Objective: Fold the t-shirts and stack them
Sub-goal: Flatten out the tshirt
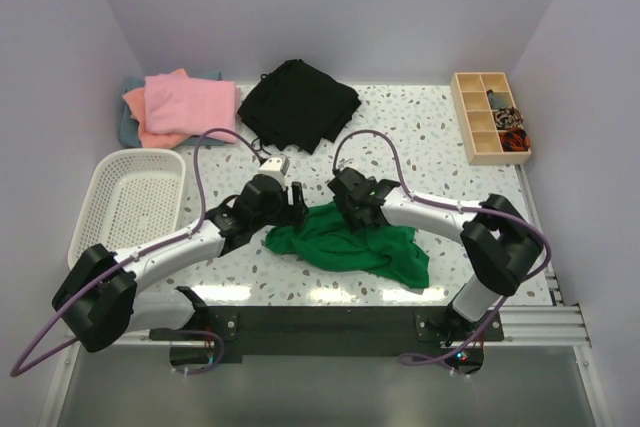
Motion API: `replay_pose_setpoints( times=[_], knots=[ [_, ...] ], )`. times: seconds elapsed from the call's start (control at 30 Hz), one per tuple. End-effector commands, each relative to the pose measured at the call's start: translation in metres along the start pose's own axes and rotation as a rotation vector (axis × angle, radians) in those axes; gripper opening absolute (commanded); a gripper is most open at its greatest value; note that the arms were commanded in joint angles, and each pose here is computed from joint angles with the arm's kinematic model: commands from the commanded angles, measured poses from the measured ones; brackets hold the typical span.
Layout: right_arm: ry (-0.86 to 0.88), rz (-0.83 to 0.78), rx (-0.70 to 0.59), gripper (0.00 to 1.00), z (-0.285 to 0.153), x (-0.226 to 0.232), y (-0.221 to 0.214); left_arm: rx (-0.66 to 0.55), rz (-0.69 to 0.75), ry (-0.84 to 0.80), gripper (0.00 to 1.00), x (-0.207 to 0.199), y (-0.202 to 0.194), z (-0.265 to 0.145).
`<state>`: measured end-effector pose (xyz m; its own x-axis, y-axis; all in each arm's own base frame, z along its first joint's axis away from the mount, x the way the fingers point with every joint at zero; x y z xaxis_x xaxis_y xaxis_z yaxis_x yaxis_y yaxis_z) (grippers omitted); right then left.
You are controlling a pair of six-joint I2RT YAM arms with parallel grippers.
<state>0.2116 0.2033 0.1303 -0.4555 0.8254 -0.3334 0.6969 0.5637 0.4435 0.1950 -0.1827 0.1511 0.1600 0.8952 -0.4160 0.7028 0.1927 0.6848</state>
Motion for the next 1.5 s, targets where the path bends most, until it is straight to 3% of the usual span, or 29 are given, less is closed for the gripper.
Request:
replay_pose_setpoints(
  times=[0.0,0.03,0.07,0.17,0.47,0.5,0.53,0.73,0.9,1.17,1.2,1.33,1.47],
  knots=[
    [0.029,0.032,-0.051,0.55,0.001,-0.005,0.012,-0.038,0.010,-0.036,0.76,-0.005,0.004,0.002],
    [0.031,0.033,-0.049,0.44,0.001,-0.006,0.012,-0.034,0.011,-0.036,0.76,-0.005,0.003,0.003],
    [0.030,0.036,-0.055,0.25,-0.001,-0.009,0.012,-0.031,0.011,-0.037,0.76,-0.005,0.003,0.004],
    [0.007,0.046,-0.063,0.00,-0.009,-0.016,0.013,-0.022,0.011,-0.038,0.76,-0.005,0.002,0.006],
    [-0.026,0.111,-0.193,0.01,-0.060,-0.050,0.019,-0.015,0.015,-0.043,0.76,-0.004,-0.001,0.009],
    [0.012,0.111,-0.193,0.14,-0.062,-0.049,0.020,-0.012,0.014,-0.042,0.76,-0.003,-0.002,0.009],
    [0.030,0.107,-0.181,0.45,-0.062,-0.047,0.019,-0.014,0.013,-0.047,0.76,-0.004,-0.001,0.009],
    [0.025,0.122,-0.119,0.56,-0.041,-0.038,0.006,-0.007,0.010,-0.061,0.76,-0.005,-0.003,0.010],
    [0.079,0.135,-0.056,0.57,-0.016,-0.024,-0.003,0.002,0.007,-0.050,0.76,-0.002,-0.006,0.012],
    [0.134,0.146,-0.006,0.49,0.003,-0.014,-0.013,0.011,0.015,-0.042,0.76,-0.001,-0.008,0.014],
    [0.131,0.142,-0.004,0.44,0.004,-0.014,-0.014,0.012,0.018,-0.041,0.76,-0.001,-0.009,0.014],
    [0.103,0.147,-0.044,0.00,-0.006,-0.022,-0.009,0.020,0.016,-0.041,0.76,0.000,-0.010,0.017],
    [0.010,0.169,-0.149,0.00,-0.044,-0.047,0.008,0.022,0.016,-0.044,0.76,-0.001,-0.011,0.018]
  ],
)
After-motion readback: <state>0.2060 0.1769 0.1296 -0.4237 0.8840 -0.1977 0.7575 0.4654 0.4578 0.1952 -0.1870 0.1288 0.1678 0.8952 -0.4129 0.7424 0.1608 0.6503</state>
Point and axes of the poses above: each gripper's point midway between its finger pads, its own z axis out along the fingers, its own x axis along the line the jaws close on, y = z × x, the point moved 10 cm from there along -z, back along the fingers, and after that the axes turned 7 degrees about -z, right-handed, at the moved point
